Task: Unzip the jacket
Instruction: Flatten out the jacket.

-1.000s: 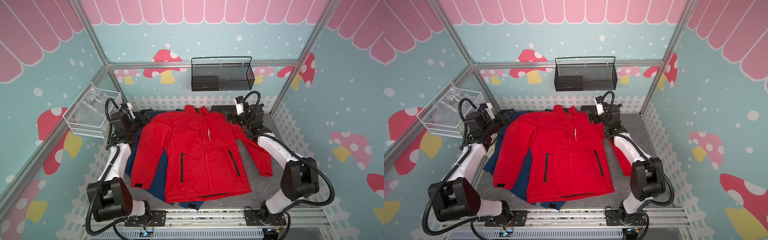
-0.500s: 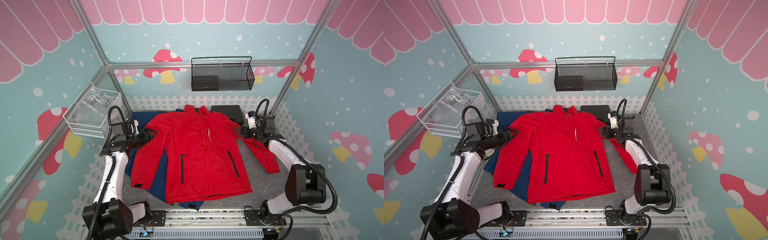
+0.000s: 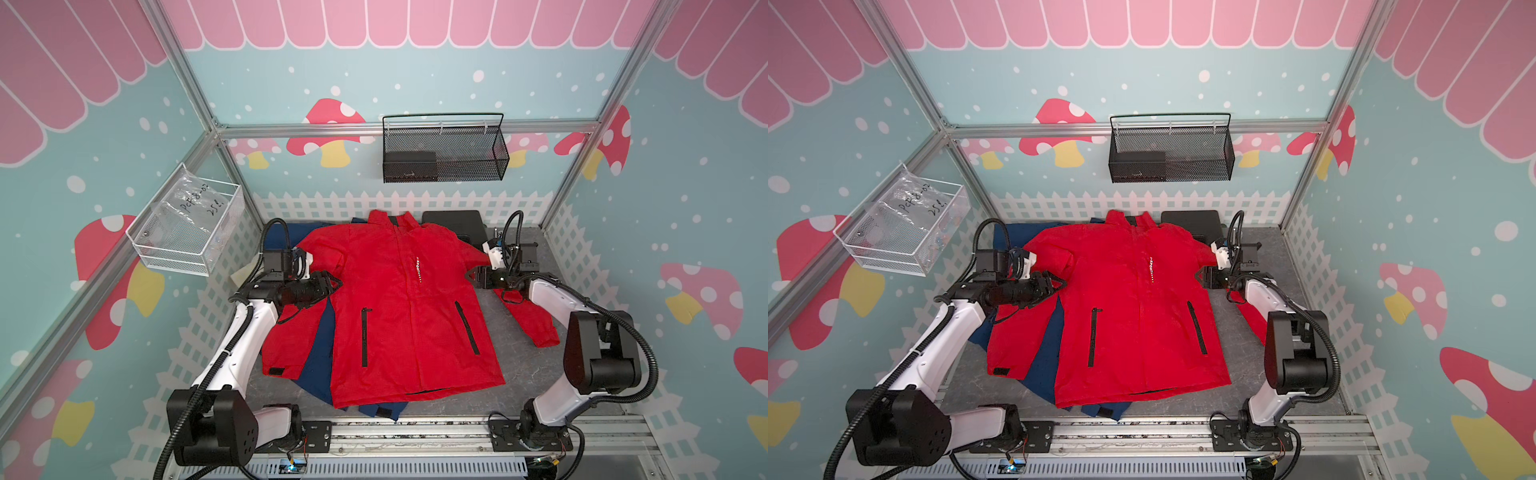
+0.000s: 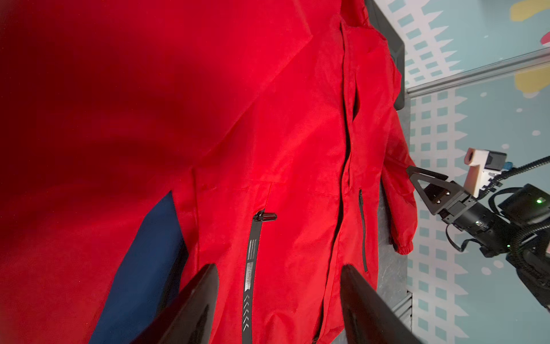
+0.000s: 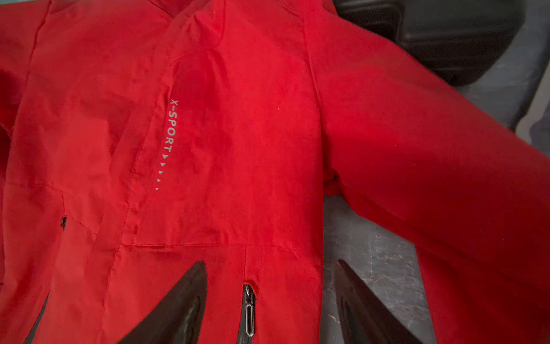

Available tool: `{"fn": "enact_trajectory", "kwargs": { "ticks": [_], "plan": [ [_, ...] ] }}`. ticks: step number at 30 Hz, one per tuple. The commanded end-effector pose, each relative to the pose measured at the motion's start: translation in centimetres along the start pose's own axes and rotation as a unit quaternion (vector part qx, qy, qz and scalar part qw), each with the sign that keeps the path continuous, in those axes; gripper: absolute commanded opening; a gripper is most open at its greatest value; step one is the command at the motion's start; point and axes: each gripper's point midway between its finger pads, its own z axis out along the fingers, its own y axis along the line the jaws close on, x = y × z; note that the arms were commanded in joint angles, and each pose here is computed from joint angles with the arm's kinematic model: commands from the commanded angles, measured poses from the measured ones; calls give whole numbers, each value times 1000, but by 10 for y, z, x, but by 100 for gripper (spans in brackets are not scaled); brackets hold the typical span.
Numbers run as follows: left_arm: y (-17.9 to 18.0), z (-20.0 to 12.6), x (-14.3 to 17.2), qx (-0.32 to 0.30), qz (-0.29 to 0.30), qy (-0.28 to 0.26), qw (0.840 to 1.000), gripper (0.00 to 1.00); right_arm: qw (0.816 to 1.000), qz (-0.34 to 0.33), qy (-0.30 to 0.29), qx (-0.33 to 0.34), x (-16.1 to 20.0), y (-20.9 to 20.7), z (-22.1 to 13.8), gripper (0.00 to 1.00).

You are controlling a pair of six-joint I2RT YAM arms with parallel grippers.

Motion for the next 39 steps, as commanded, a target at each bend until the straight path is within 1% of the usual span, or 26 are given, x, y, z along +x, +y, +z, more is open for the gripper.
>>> {"fn": "enact_trajectory", "kwargs": {
  "ticks": [1, 3, 7, 11, 14, 16, 18, 22, 26, 30, 32, 33, 35, 37, 39],
  "plan": [
    [16, 8, 14, -40, -9, 13, 999, 67, 999, 12, 29, 6, 23, -6, 8, 66],
    [23, 10, 22, -55, -16, 15, 998, 66, 999, 18, 29, 4, 28, -6, 8, 66],
    [42, 10, 33, -95, -30, 8, 995, 61, 999, 30, 20, 16, 34, -9, 6, 65],
    [54, 12, 39, -116, -24, 10, 993, 60, 999, 41, 26, 17, 32, -12, 10, 65],
    [53, 22, 41, -103, -12, 24, 994, 63, 999, 47, 25, 5, 29, -9, 13, 67],
    [46, 31, 45, -69, -10, 34, 997, 66, 999, 48, 22, -2, 29, -7, 13, 68],
    [46, 40, 48, -53, -16, 35, 998, 69, 999, 47, 25, -7, 29, -6, 16, 68],
    [51, 55, 55, -36, -27, 49, 998, 70, 998, 52, 30, -30, 28, -3, 24, 68],
    [58, 67, 64, -34, -36, 68, 996, 64, 998, 50, 38, -19, 33, -11, 32, 67],
    [64, 72, 71, -36, -25, 80, 996, 53, 998, 45, 46, -5, 41, -21, 40, 65],
    [67, 74, 72, -40, -23, 82, 996, 46, 998, 42, 53, -5, 46, -24, 46, 61],
    [68, 75, 73, -40, -25, 84, 995, 42, 998, 41, 56, -6, 47, -25, 48, 55],
    [67, 75, 75, -38, -36, 87, 995, 29, 998, 38, 56, -6, 48, -25, 48, 41],
    [67, 72, 72, -43, -42, 84, 995, 12, 998, 33, 45, 2, 42, -25, 44, 21],
    [68, 65, 72, -60, -41, 82, 994, 3, 999, 29, 37, 16, 36, -26, 38, 10]
  ]
}}
